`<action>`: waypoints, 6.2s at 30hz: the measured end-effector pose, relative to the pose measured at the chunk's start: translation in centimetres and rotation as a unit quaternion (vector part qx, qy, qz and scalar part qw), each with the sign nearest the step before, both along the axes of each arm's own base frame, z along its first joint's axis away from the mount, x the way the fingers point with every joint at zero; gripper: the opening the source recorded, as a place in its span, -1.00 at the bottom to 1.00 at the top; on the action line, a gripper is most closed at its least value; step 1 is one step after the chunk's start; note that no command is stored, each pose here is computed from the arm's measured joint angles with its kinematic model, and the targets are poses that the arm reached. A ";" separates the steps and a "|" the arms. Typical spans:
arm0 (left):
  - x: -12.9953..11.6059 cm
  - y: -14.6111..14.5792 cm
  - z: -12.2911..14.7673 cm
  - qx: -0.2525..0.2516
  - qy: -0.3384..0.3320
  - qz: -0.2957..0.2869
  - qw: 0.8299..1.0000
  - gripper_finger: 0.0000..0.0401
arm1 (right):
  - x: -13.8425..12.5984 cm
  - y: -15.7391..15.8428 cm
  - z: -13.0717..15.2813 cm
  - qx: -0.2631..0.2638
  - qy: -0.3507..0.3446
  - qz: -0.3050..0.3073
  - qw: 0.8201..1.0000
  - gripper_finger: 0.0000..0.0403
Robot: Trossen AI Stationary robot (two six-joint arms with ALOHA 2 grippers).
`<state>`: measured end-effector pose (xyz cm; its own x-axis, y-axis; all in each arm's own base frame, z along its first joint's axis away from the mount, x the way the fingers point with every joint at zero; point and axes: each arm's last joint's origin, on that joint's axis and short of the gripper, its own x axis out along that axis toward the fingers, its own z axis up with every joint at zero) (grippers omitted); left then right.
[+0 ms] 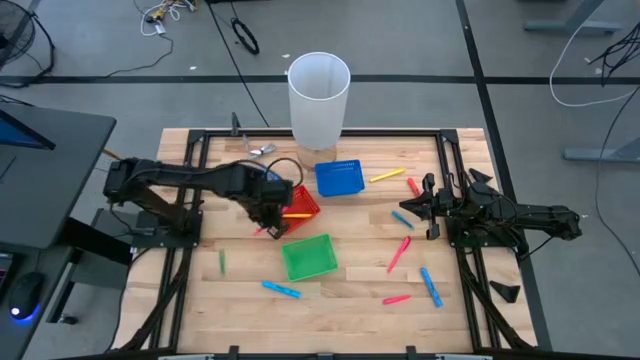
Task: Pick & Place Markers
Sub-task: Put the left pink marker into the red bin, then put the yellow marker into the red bin
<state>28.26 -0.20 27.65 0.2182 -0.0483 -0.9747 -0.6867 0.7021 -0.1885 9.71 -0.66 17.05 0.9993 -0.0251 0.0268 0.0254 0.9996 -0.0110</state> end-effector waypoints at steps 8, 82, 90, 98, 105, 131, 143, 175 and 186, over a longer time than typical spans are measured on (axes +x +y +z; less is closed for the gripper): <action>2.7 2.4 -0.1 0.011 0.000 -0.011 1.000 -0.87 | 0.0 0.0 0.0 0.000 0.000 0.000 1.000 -0.90; 6.0 4.0 -7.8 0.107 0.038 -0.048 0.992 -0.05 | 0.0 0.0 0.0 0.000 0.000 0.000 1.000 -0.90; 5.8 3.9 -7.2 0.107 0.030 -0.050 0.993 -0.02 | 0.0 0.0 0.0 0.000 0.000 0.000 1.000 -0.90; 4.9 2.5 -4.3 0.118 -0.017 -0.074 0.990 -0.04 | 0.0 0.0 0.0 0.000 0.000 0.000 1.000 -0.90; 4.3 -1.0 -1.6 0.184 -0.083 -0.139 0.970 -0.04 | 0.0 0.0 0.0 0.000 0.000 0.000 1.000 -0.90; -0.6 -10.3 -3.0 0.243 -0.439 -0.238 0.832 -0.04 | 0.0 0.0 0.0 0.000 0.000 0.000 1.000 -0.90; -2.1 -10.4 -3.5 0.256 -0.531 -0.231 0.774 -0.04 | 0.0 0.0 0.0 0.000 0.000 0.000 1.000 -0.90; -2.0 -10.0 -3.5 0.212 -0.539 -0.180 0.795 -0.04 | 0.0 0.0 0.4 -0.002 -0.021 0.000 1.000 -0.90; -2.0 -10.0 -3.5 0.215 -0.539 -0.177 0.795 -0.04 | -0.2 -0.3 2.0 0.046 -0.044 -0.051 0.997 -0.90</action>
